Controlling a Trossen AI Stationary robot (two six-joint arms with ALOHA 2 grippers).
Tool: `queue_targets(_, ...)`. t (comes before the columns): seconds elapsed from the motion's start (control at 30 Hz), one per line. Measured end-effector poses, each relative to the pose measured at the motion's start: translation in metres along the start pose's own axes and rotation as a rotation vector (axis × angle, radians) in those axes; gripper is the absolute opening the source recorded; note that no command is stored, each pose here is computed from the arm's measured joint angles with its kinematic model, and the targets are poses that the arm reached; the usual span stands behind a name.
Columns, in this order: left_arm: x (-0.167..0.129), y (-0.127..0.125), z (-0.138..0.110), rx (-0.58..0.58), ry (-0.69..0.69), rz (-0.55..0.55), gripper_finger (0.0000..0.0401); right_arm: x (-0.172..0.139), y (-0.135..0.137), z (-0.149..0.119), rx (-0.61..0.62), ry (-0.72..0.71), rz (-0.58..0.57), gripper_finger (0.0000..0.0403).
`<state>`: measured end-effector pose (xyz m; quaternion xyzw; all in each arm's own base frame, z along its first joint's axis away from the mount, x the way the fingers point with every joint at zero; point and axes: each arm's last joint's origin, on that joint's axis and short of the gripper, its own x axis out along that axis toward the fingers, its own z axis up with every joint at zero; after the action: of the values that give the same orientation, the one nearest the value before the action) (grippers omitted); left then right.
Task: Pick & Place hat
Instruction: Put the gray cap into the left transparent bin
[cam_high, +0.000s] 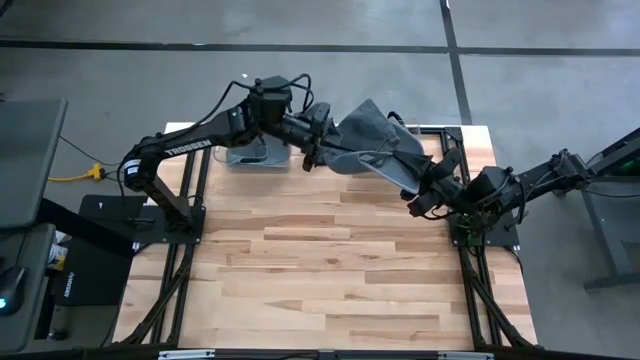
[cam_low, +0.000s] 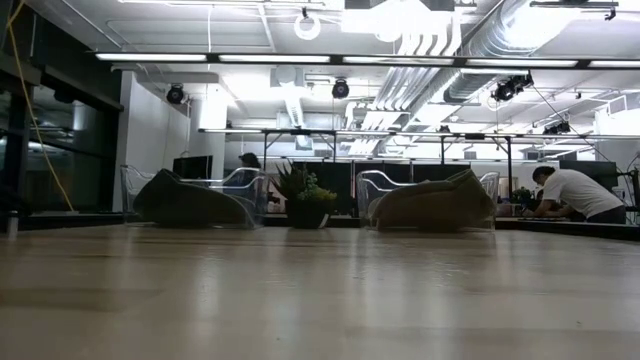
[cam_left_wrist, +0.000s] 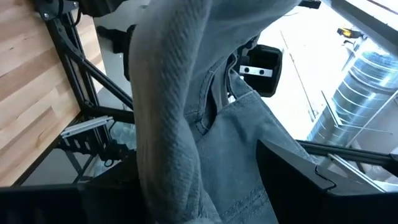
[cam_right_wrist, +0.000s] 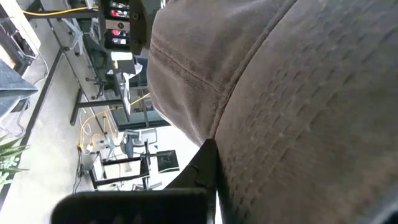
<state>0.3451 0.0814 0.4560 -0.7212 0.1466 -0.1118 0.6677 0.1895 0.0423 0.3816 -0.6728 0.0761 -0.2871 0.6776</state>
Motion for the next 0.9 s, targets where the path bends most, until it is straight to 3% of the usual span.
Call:
queue_targets(0.3, 0.0, 0.0001, 0.0009, 0.01, -0.031, 0.0, 0.0209, -0.0001, -0.0001, 0.0004, 0.018, -0.012, -0.003, 0.0005)
queue_targets(0.43, 0.0, 0.0002, 0.0011, 0.065, -0.036, 0.002, 0.0149, -0.0001, -0.0001, 0.0003, 0.037, -0.006, -0.001, 0.0006)
queue_targets(0.63, 0.0, 0.0004, 0.0012, 0.115, -0.041, 0.003, 0.0015, -0.0001, 0.0, 0.0001, 0.055, 0.0, 0.001, 0.0005)
queue_targets(0.9, 0.0, 0.001, 0.0014, 0.181, -0.045, 0.01, 0.0003, -0.0001, 0.0012, 0.0001, 0.159, 0.01, 0.011, 0.0037)
